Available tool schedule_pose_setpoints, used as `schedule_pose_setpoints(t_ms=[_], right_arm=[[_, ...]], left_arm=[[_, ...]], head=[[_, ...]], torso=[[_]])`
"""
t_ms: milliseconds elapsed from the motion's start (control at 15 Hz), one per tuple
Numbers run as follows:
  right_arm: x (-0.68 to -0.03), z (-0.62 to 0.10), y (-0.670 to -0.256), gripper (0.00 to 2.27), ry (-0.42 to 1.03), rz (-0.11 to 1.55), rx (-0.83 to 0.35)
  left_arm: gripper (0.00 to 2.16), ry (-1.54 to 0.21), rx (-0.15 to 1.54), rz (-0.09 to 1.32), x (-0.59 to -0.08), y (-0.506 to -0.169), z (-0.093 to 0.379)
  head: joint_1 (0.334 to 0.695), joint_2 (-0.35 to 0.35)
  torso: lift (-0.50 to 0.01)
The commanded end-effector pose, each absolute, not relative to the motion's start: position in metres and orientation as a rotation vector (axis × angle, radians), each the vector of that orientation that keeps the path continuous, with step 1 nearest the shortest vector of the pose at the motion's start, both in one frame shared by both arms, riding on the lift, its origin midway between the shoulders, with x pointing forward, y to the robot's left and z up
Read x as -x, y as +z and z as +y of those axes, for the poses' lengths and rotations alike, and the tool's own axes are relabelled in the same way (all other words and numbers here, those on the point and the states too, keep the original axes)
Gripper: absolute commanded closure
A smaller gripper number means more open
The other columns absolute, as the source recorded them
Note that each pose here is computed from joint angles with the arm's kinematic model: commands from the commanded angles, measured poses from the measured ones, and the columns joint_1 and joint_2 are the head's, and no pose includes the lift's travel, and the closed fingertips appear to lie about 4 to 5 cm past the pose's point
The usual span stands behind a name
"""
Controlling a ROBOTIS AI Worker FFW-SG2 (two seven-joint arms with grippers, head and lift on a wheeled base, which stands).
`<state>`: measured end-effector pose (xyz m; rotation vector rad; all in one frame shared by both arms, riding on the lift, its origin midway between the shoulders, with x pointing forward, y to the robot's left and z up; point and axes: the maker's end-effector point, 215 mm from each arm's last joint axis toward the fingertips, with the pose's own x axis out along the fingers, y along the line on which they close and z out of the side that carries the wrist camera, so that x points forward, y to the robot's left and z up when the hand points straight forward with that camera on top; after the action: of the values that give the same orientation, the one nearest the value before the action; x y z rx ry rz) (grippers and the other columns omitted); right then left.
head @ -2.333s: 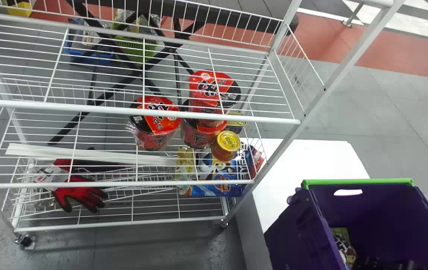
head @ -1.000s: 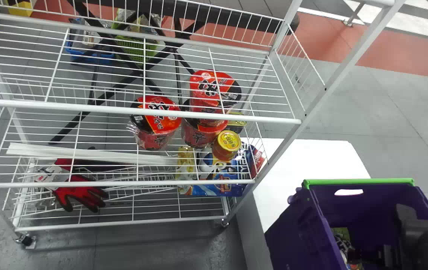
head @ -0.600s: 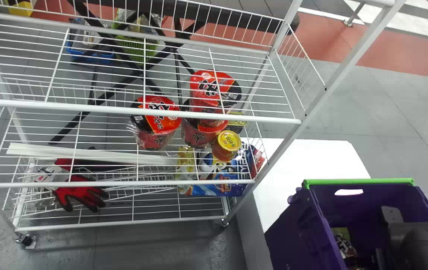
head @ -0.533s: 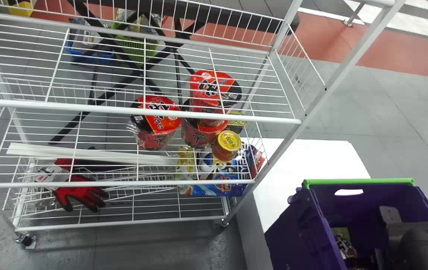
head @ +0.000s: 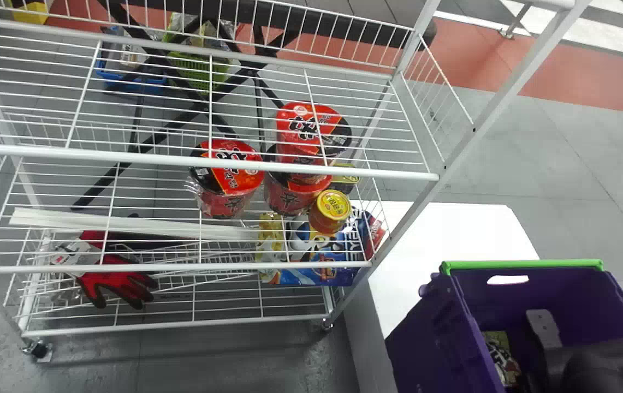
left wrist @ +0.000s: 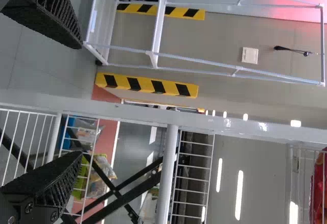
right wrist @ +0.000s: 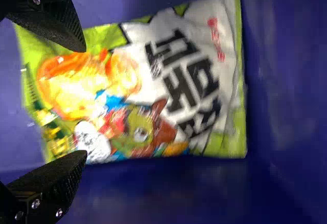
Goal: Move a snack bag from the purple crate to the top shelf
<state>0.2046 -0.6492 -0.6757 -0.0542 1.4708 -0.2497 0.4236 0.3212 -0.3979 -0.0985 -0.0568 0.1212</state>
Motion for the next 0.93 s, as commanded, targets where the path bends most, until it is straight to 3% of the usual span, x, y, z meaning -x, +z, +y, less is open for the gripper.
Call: schedule_pose_setpoints(t_ms=[0, 333, 867], right_arm=[[-0.203, -0.648, -0.684, 0.10, -0.217, 1.458, 0.087], [-0.199, -0.648, -0.691, 0.10, -0.181, 1.447, 0.140], [-0.173, -0.661, -0.700, 0.10, -0.250, 1.452, 0.187]], left_arm=[[0.06, 0.123, 0.101, -0.093, -0.423, -0.390, 0.323], [0.06, 0.127, 0.092, -0.085, -0.425, -0.399, 0.326], [0.06, 0.122, 0.102, -0.090, -0.423, -0.403, 0.320]], head=[[0.695, -0.350], [0.695, -0.350], [0.695, -0.350]], torso=[[-0.452], [-0.452], [-0.452]])
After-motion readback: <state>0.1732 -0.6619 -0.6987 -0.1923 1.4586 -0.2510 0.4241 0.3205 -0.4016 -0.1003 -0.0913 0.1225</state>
